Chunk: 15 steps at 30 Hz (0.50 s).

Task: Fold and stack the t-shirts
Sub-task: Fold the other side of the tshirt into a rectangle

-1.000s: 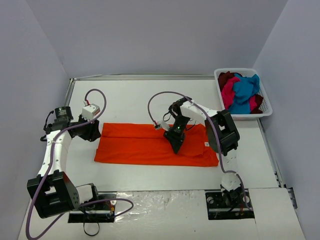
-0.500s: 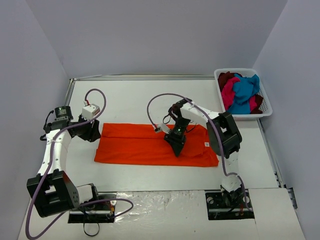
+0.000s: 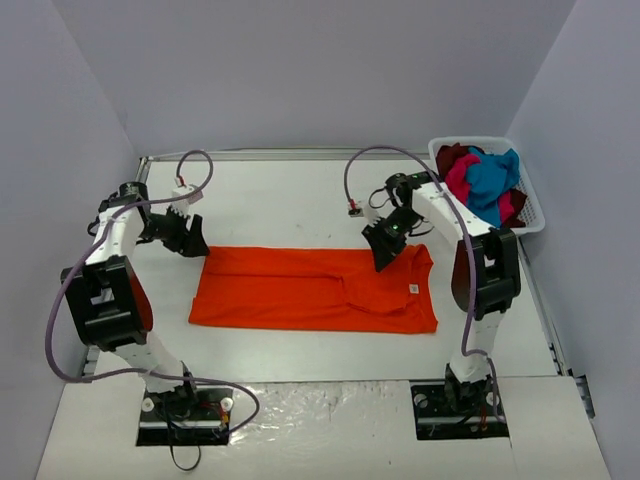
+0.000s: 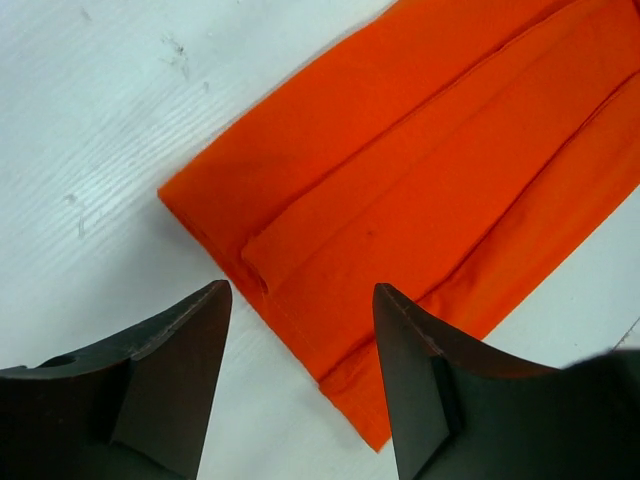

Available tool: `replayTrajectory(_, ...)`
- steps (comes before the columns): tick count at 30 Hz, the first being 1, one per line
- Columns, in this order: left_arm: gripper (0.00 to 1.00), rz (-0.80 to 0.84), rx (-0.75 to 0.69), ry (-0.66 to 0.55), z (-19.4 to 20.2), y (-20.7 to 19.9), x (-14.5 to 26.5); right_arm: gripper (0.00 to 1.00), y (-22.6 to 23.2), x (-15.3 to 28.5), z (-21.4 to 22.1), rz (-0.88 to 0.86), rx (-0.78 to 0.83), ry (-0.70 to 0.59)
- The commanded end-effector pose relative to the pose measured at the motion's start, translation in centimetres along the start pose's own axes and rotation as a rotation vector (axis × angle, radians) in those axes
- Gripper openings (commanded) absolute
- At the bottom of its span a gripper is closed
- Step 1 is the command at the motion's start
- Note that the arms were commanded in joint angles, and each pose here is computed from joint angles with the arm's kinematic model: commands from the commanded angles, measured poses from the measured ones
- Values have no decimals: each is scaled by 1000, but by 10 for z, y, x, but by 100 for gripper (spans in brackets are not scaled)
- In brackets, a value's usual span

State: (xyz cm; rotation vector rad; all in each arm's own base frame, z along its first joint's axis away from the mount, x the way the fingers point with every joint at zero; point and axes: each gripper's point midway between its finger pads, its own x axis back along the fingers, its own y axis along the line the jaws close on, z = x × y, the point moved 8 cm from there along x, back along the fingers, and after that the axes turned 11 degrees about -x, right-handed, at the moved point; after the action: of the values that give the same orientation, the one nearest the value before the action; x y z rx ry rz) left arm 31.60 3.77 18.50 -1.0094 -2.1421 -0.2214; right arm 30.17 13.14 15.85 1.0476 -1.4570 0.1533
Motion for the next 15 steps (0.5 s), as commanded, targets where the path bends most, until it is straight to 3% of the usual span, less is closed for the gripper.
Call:
replayTrajectory(1,57,191,-26,-41,-5,9,-13,6,-16,6,10,38,-98,4)
replayTrajectory(7,50,480,61,-1,10,21,-38,2,-36,4,30,43,-180,-10)
replayTrajectory(15,48,496,51,34,21,34,-52,1,-49,-10,46,43,-236,21)
